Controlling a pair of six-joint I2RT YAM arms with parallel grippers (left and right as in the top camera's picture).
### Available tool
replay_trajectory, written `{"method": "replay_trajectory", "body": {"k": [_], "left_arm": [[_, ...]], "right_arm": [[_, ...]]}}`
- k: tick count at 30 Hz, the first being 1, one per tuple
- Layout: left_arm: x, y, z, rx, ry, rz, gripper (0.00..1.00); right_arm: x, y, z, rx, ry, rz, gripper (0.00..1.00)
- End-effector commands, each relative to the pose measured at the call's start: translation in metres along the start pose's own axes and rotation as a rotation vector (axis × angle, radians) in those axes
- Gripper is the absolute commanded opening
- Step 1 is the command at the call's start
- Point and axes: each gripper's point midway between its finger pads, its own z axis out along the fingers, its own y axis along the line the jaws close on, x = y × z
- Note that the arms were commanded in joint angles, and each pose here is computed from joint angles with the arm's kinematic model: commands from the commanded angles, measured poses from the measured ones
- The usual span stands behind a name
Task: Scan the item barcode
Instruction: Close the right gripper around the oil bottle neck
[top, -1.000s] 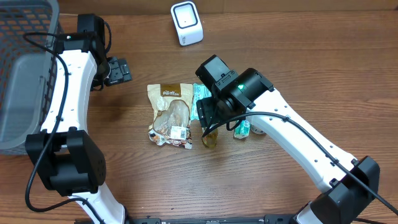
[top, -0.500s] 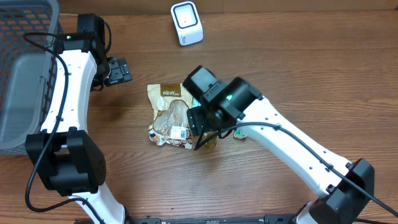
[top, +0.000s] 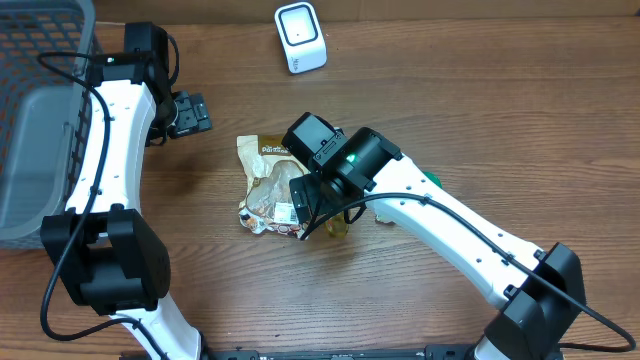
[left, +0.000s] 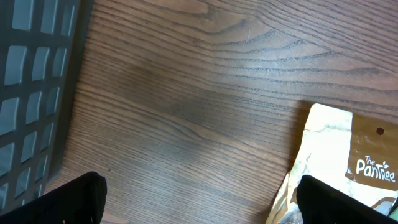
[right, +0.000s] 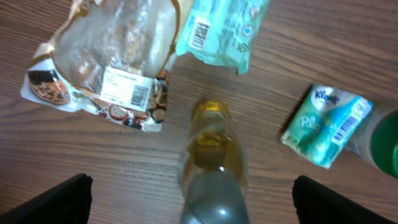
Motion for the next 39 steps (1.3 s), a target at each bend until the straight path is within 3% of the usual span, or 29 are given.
{"method": "replay_trajectory", "body": {"k": [1,8,13,23,27,39], "left_arm": [[-0.006,-0.001,-0.01,-0.002,-0.035,0.006,1.0],[-0.006,-0.001,-0.01,-0.002,-0.035,0.006,0.99],[-0.005,-0.001,-0.01,-0.002,-0.035,0.006,1.0],[-0.005,-0.001,-0.01,-0.002,-0.035,0.006,1.0],[-0.005,-0.001,-0.01,-0.002,-0.035,0.006,1.0],[-0.005,-0.001,-0.01,-0.002,-0.035,0.006,1.0]], "right_arm": [[0.0,-0.01,0.0,0.026,0.003,0.021,0.96],[0.009,-0.014,0.014,0.039,0.032,0.018,0.82],[0.011,-0.014,0.024,0.039,0.03,0.018,0.78],[0.011,-0.013,0.036,0.032,0.02,0.019,0.73],[0.011,-0.013,0.036,0.032,0.02,0.019,0.67],[0.017,-0.015,0.05,0.036,0.025,0.044,0.66]]}}
